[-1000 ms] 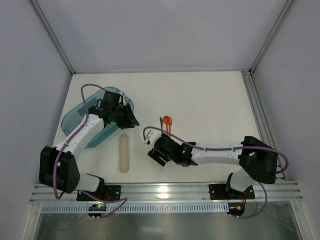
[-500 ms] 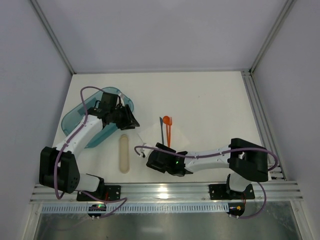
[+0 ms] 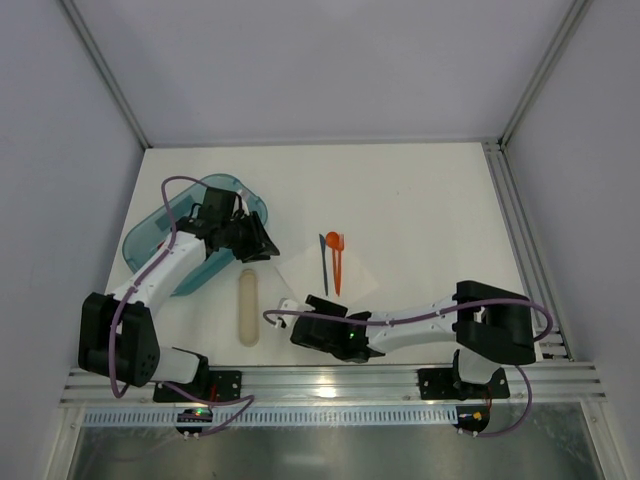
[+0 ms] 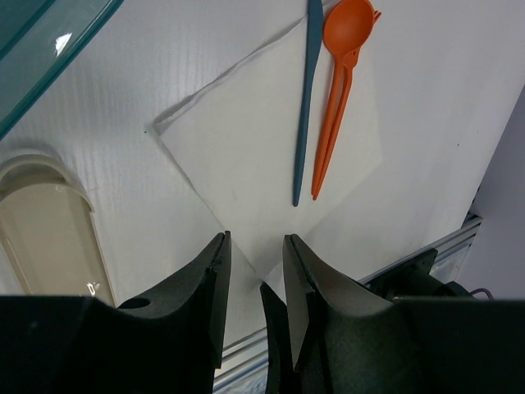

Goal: Place the utensils on the paper napkin and roll it up

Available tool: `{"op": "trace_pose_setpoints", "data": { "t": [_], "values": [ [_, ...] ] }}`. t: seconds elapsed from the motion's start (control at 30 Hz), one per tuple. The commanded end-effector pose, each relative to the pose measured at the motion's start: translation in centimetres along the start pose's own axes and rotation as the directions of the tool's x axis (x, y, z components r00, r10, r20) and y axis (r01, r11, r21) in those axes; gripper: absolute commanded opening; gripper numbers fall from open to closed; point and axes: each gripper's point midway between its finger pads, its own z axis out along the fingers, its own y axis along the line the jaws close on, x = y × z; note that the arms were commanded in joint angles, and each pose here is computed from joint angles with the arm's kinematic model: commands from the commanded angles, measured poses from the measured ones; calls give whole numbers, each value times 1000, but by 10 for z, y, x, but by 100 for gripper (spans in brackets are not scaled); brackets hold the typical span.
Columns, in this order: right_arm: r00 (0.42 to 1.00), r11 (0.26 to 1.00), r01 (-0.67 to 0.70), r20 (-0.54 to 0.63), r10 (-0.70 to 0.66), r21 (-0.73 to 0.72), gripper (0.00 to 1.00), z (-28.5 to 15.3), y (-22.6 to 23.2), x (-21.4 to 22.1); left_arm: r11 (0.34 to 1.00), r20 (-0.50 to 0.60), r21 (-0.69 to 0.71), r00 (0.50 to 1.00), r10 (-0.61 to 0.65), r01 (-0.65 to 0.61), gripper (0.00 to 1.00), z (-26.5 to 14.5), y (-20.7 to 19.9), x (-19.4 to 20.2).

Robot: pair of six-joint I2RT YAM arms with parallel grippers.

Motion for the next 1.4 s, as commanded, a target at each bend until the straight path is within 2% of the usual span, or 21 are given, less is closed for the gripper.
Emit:
{"op": "trace_pose_setpoints", "data": {
  "t": [0.0, 0.07, 0.27, 0.37, 0.47, 0.57, 0.6, 0.7, 1.03, 1.37],
  "values": [
    [1000, 999, 17, 26, -17, 31, 69, 4, 1, -7, 999, 32, 29, 999, 19, -20, 36, -4, -9, -10],
    [999, 999, 17, 38, -18, 47, 68, 6, 0, -10, 1000, 30, 22, 999, 19, -20, 36, -2, -9, -12],
    [998, 993, 50, 20, -52, 111, 56, 14, -7, -7, 1000, 38, 20, 999, 18, -19, 36, -2, -9, -15],
    [998, 992, 44, 34, -49, 121, 43, 14, -9, -10, 1000, 31, 7, 999, 22, -22, 36, 1, -6, -15],
    [997, 992, 32, 72, -41, 121, 26, 11, -11, -19, 1000, 26, -8, 1000, 16, -16, 36, 5, -2, -15],
    [995, 993, 33, 90, -44, 117, 17, 8, -13, -26, 1000, 23, -16, 1000, 9, -8, 35, 7, 0, -14],
    [995, 993, 32, 94, -43, 113, 10, 8, -12, -27, 1000, 27, -17, 1000, 8, -8, 35, 7, 0, -15],
    [993, 994, 20, 113, -33, 111, 4, 5, -16, -33, 999, 33, -36, 999, 6, -5, 35, 6, 3, -15],
    [990, 989, -26, 141, 5, 147, 4, 4, -48, -42, 999, 10, -40, 1000, -6, 6, 31, 16, 12, 5],
    [987, 988, -56, 159, 33, 142, 4, 7, -71, -42, 999, -23, -40, 999, 36, -37, 27, 27, 4, 33]
  ]
}}
